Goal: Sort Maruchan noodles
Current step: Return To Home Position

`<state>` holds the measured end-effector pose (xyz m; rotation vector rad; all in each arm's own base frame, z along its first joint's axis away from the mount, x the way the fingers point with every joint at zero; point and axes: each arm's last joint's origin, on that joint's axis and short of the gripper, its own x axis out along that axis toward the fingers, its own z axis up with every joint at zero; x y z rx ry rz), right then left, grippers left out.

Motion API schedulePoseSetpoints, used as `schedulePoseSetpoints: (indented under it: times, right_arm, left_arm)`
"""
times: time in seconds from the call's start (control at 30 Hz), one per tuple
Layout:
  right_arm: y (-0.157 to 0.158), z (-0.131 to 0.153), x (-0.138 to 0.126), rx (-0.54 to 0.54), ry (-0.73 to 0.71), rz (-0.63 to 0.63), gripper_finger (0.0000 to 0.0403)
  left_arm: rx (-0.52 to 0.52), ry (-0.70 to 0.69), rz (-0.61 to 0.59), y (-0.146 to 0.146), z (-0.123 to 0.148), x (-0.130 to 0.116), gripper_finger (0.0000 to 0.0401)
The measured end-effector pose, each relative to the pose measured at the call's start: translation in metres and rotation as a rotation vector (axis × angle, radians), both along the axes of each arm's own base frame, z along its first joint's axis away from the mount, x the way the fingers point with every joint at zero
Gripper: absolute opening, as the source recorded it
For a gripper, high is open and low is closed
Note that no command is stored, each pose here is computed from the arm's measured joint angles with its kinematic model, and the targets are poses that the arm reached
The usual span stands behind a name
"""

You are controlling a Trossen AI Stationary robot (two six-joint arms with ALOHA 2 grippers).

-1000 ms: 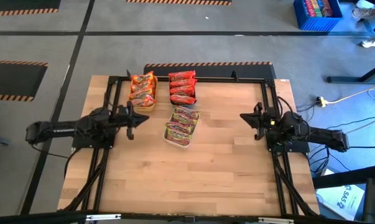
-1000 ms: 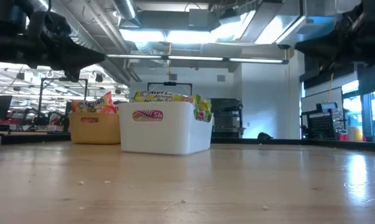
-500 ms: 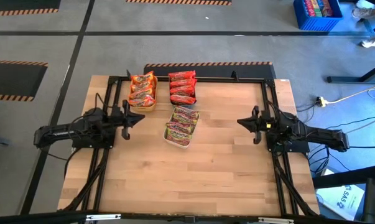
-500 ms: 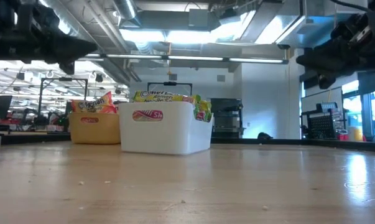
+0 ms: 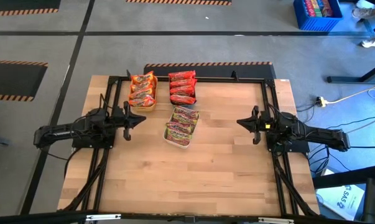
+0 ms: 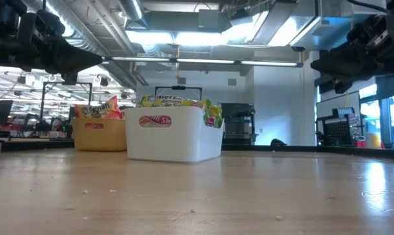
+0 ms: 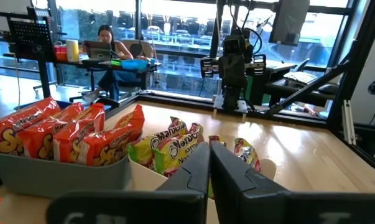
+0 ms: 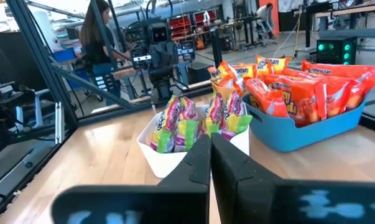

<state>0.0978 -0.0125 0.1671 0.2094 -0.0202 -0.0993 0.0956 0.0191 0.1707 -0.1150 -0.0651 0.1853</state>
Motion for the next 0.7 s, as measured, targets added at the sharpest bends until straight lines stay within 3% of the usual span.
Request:
schedulePoseSetpoints:
  times: [0.7]
  right_arm:
    - [0.0, 0.0, 0.0, 0.001, 0.0, 0.0, 0.0]
  left_arm:
    - [0.0, 0.0, 0.0, 0.0, 0.0, 0.0, 0.0012]
